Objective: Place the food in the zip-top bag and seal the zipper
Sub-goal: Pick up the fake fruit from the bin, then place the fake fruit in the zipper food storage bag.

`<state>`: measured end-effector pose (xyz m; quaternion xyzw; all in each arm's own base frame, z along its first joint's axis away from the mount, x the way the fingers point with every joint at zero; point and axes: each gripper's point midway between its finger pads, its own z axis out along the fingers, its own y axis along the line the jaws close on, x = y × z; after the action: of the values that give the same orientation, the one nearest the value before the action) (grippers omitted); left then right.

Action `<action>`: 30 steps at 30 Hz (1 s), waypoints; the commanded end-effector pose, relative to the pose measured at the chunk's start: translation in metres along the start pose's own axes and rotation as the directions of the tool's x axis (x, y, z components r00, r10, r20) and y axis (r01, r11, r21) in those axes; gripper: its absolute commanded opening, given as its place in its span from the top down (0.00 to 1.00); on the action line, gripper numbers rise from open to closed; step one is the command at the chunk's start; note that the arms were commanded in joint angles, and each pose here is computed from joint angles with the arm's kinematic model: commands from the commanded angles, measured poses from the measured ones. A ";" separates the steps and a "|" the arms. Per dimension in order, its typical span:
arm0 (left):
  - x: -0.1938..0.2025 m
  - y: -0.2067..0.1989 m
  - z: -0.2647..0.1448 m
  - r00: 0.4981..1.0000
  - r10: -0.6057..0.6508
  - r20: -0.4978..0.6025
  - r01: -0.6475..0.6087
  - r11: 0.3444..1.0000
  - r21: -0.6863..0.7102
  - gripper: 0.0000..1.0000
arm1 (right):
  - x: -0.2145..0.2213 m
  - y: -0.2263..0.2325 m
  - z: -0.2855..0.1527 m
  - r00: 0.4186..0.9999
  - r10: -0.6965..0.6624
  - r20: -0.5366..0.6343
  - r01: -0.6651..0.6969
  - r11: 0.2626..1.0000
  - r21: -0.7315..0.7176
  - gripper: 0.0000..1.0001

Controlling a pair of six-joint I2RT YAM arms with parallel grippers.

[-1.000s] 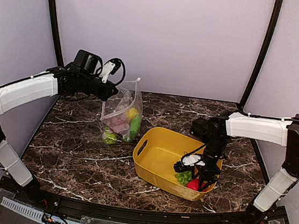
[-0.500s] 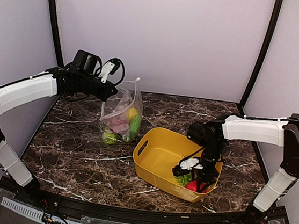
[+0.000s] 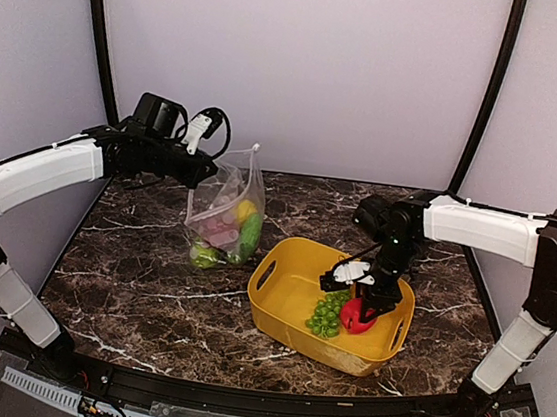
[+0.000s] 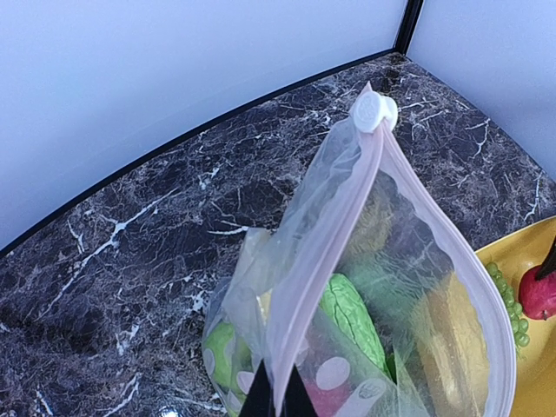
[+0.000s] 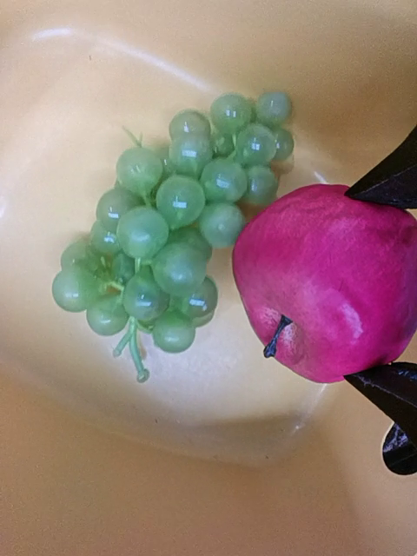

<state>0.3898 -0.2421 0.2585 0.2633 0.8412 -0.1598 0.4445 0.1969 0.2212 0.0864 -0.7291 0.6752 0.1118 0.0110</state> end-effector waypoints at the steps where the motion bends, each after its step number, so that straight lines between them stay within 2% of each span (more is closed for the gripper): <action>1: -0.006 0.002 -0.013 0.999 -0.005 0.032 0.005 1.000 -0.010 0.99 | -0.014 -0.022 -0.024 0.998 0.011 0.061 -0.016 0.996 0.085 0.68; 10: -0.004 -0.001 -0.010 1.000 -0.009 0.026 0.009 1.000 0.010 0.99 | -0.042 -0.028 -0.063 0.977 0.048 0.210 -0.064 0.996 0.070 0.68; 17: -0.005 -0.008 -0.009 0.999 -0.006 0.032 0.004 0.999 0.050 0.99 | -0.085 -0.042 -0.117 0.920 0.004 0.391 -0.043 0.995 0.091 0.68; 22: -0.008 -0.016 -0.010 0.999 -0.017 0.041 0.013 0.995 0.098 0.99 | -0.134 -0.062 -0.175 0.827 -0.101 0.553 0.001 0.984 0.179 0.68; 26: -0.012 -0.023 -0.013 0.998 -0.024 0.058 0.016 0.991 0.135 0.99 | -0.168 -0.074 -0.218 0.708 -0.209 0.674 0.022 0.961 0.275 0.67; 30: -0.018 -0.031 -0.018 0.993 -0.081 0.080 0.065 0.980 0.190 0.99 | -0.199 -0.081 -0.254 0.604 -0.213 0.768 0.020 0.967 0.252 0.65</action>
<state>0.3790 -0.2602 0.2651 0.2737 0.8275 -0.2230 0.4367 0.2920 0.3508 0.3107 -0.6684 0.6012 0.2762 0.3400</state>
